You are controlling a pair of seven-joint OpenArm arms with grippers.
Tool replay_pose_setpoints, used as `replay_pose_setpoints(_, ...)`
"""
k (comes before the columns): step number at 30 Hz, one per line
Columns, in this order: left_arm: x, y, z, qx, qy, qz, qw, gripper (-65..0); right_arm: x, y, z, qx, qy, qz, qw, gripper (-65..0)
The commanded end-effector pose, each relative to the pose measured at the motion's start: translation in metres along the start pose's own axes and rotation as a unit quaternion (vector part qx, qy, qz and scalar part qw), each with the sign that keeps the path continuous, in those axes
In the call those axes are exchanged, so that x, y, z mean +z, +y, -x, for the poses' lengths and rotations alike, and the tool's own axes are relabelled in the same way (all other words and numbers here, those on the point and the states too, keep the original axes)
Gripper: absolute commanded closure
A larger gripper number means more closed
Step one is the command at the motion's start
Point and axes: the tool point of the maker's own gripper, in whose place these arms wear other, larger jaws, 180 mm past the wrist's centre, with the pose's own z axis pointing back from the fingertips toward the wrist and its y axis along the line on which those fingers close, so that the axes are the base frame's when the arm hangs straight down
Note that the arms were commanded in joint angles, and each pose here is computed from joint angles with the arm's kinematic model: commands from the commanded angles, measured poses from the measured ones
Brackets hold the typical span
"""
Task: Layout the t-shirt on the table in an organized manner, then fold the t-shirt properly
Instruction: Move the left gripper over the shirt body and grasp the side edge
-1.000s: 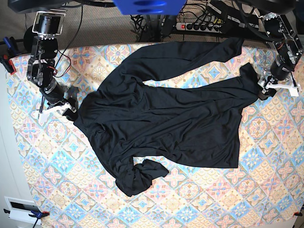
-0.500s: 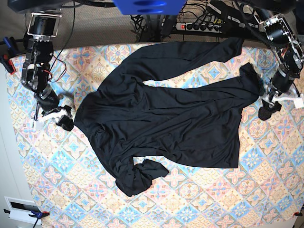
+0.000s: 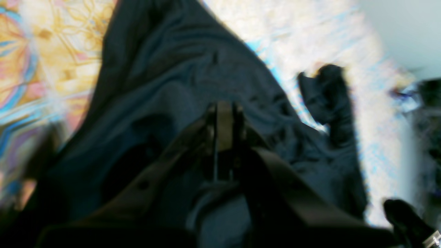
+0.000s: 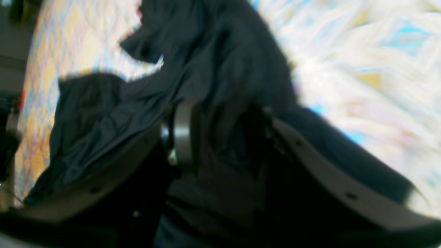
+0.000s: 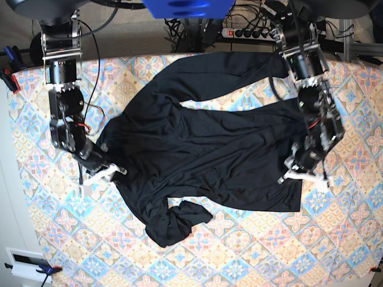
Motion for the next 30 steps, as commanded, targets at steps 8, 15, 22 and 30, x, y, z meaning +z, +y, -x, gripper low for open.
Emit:
replay_pose_setpoints(8, -0.063, 0.017, -0.017, -0.096, -0.023, -0.097, 0.990, -0.3, -0.005, 0.015, -0.024, 0.024, -0.026, -0.014, 0.9993, -21.8)
replay_pose_setpoints(15, -0.091, 0.046, -0.016, -0.116, -0.041, -0.149, 0.981, -0.4, -0.004, 0.018, -0.025, 0.027, -0.029, -0.019, 0.9990, -21.8)
replay_pose_setpoints(22, -0.076, 0.070, -0.057, -0.174, -0.135, -0.248, 0.943, -0.4, -0.003, 0.017, -0.026, 0.027, -0.029, -0.017, 0.9991, -21.8)
replay_pose_setpoints(30, -0.052, 0.078, -0.115, -0.150, -0.207, -0.280, 0.925, -0.5, 0.002, 0.031, -0.035, 0.040, -0.043, -0.032, 0.9978, -21.8)
